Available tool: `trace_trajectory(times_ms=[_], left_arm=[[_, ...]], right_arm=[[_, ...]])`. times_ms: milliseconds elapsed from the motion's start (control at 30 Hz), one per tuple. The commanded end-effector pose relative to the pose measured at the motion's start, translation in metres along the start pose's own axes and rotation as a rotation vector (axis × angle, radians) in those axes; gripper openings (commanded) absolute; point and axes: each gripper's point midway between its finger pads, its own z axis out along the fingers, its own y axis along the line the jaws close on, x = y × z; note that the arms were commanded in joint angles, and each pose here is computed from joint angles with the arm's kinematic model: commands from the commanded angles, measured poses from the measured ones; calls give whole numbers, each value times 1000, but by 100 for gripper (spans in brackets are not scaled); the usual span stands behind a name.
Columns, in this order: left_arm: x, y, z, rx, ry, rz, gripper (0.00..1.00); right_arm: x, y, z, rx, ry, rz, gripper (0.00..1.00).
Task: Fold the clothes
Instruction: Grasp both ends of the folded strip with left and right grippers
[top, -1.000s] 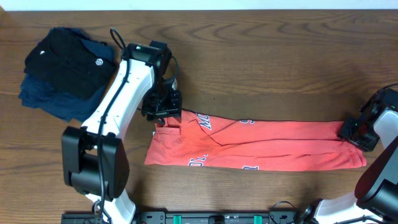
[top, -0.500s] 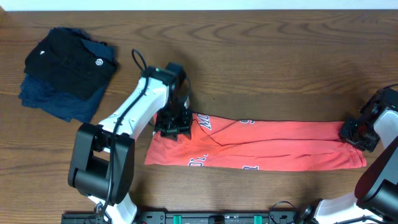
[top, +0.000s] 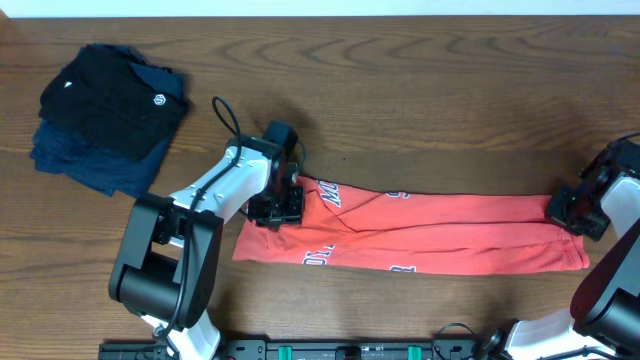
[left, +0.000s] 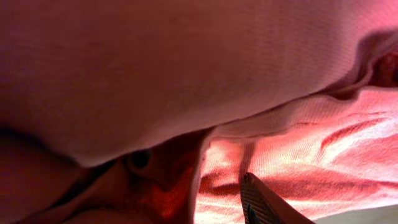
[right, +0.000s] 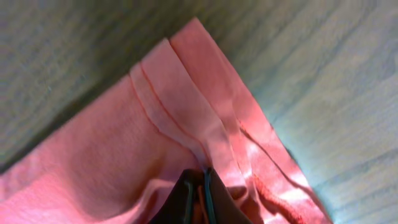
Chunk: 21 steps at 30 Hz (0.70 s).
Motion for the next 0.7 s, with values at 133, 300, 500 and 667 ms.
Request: trace_trajectory(times_ms=[133, 300, 500, 667], left_arm=[[-50, 23, 12, 2, -140, -49, 44], [-79, 19, 5, 37, -255, -35, 43], [-108, 6, -5, 95, -380, -17, 44], [-136, -4, -19, 154, -498, -66, 44]], right_arm=[[-17, 12, 11, -38, -55, -7, 6], [-35, 33, 18, -56, -126, -54, 6], [-56, 63, 26, -91, -218, -107, 8], [-81, 80, 19, -124, -332, -115, 13]])
